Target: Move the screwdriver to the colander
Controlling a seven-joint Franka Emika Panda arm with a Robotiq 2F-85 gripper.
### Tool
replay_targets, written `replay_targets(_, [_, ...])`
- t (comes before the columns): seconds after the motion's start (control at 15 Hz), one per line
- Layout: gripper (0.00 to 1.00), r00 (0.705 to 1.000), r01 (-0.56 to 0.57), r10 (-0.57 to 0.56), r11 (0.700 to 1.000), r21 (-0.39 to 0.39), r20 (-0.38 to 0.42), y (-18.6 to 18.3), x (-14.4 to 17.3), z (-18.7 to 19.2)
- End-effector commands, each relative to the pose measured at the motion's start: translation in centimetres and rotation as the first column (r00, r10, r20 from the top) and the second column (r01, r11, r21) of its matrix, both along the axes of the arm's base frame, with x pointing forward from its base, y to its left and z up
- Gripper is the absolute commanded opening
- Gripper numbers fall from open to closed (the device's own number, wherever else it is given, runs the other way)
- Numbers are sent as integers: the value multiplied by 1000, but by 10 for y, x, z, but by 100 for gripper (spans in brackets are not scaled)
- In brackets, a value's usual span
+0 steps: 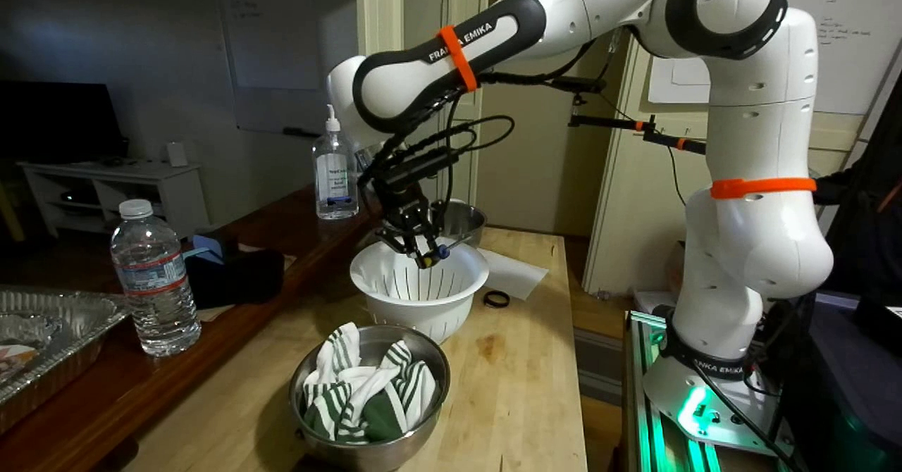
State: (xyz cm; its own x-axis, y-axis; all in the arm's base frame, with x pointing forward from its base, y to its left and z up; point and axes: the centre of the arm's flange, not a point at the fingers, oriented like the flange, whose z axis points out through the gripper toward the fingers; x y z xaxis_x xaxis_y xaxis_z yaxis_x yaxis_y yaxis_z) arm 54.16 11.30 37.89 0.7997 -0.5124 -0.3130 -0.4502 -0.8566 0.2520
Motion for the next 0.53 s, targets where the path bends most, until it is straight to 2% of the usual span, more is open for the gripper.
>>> replay_targets(0.0, [33,999,45,-45,999,-1,15,-8,-6,-11])
replay_targets(0.2, [33,994,105,-105,994,-3,23,-24,-19,-29])
replay_targets(0.27, [8,994,109,-109,994,-4,23,-23,-19,-28])
replay_targets(0.47, [8,985,169,-169,986,-3,35,-43,-12,-36])
